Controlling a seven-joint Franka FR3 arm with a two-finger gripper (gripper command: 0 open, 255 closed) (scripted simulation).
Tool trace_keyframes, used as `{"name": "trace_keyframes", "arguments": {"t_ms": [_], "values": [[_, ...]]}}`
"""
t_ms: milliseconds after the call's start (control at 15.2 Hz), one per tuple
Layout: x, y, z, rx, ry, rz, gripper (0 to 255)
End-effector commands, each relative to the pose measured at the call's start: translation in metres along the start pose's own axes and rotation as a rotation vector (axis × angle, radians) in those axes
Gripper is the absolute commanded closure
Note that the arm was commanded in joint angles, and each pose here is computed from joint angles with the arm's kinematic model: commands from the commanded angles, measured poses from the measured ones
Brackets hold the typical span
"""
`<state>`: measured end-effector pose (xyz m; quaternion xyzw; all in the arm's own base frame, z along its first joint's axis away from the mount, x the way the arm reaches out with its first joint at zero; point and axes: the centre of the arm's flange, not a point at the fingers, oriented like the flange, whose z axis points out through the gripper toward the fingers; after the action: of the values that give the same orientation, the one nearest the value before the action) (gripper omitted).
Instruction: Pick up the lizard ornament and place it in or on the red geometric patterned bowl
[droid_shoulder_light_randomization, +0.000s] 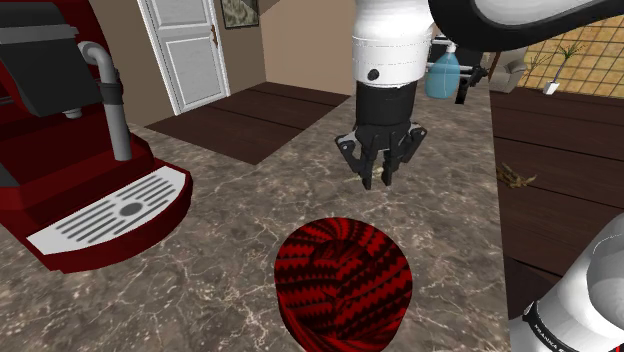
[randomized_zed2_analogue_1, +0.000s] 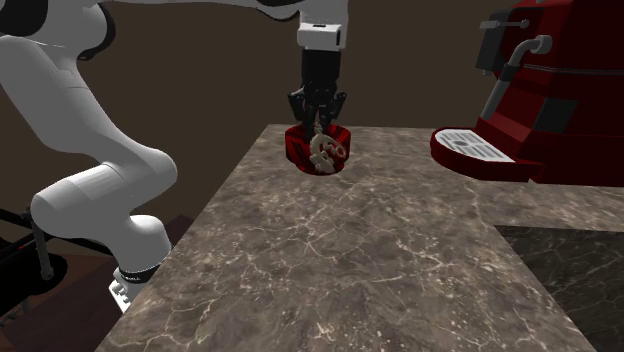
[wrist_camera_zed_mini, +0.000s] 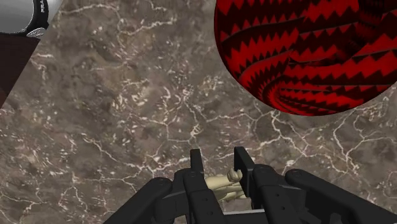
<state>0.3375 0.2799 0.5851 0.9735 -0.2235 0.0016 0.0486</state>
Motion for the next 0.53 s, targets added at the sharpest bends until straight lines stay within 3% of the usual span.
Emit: {"name": "trace_keyframes", "arguments": {"t_ms": [0,264,462], "values": [[0.001,0.001,-0.012,0.000,0.000,0.000,255],[0.002,0.002,-0.029,0.000,0.000,0.000,255],[-0.031,-0.019,-0.033,0.000,0.000,0.000,255]]}}
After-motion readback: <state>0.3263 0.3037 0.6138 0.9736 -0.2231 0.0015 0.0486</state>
